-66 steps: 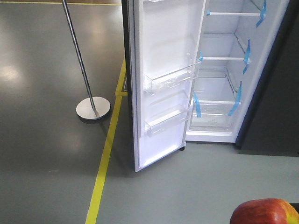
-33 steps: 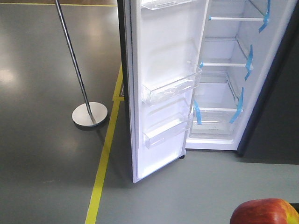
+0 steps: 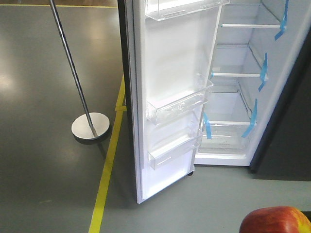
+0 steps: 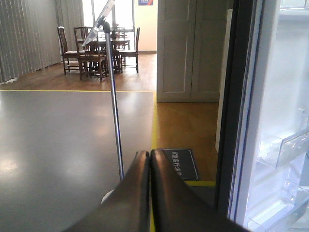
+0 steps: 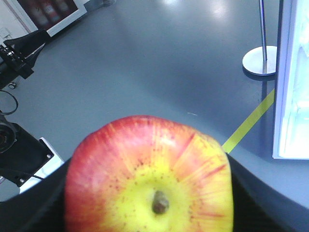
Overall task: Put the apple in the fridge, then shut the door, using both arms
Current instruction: 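Approach closer to the refrigerator door bins and stop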
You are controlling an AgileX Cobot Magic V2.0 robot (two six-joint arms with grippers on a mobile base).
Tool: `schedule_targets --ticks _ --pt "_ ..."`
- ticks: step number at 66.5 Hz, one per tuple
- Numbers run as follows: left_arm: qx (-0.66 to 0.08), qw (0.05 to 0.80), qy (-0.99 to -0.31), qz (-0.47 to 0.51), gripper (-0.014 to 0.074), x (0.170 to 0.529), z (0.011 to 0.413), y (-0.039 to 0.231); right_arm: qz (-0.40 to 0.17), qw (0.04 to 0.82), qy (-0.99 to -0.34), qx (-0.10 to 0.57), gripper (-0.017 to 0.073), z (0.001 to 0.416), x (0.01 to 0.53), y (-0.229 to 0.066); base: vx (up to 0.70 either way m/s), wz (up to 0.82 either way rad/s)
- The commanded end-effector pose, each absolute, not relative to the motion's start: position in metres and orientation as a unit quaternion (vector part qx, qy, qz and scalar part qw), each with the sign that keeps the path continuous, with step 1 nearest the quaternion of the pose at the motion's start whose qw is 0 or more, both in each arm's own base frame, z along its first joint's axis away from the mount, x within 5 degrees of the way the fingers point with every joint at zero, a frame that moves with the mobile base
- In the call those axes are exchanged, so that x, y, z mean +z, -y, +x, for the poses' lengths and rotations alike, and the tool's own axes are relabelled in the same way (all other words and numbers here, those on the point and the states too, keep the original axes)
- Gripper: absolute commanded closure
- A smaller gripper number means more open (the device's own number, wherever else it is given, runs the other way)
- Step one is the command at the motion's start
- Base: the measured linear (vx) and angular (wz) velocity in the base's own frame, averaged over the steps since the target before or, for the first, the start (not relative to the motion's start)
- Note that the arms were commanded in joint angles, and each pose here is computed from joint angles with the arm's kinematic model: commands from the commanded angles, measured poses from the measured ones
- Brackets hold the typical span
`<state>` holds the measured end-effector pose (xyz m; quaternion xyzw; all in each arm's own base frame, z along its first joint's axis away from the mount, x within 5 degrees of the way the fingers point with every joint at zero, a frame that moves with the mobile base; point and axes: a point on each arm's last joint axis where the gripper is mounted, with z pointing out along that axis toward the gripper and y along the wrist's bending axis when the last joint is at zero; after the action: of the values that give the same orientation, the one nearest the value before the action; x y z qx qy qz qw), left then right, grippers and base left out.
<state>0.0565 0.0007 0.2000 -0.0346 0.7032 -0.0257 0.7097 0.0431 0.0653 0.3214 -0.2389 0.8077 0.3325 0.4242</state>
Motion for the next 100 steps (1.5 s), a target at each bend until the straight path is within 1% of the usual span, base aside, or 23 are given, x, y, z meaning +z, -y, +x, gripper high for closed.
schedule_targets --ticks 1,100 --pt "-0.030 0.738 -0.674 -0.033 0.0600 0.2035 0.0556 -0.0005 -0.223 0.457 -0.788 0.347 0.0228 0.0461 0.3351 -0.0661 0.14 -0.03" --pt "-0.030 0.738 -0.674 -0.033 0.0600 0.2035 0.0556 -0.0005 -0.223 0.457 -0.788 0.347 0.0228 0.0461 0.3351 -0.0661 0.11 -0.03"
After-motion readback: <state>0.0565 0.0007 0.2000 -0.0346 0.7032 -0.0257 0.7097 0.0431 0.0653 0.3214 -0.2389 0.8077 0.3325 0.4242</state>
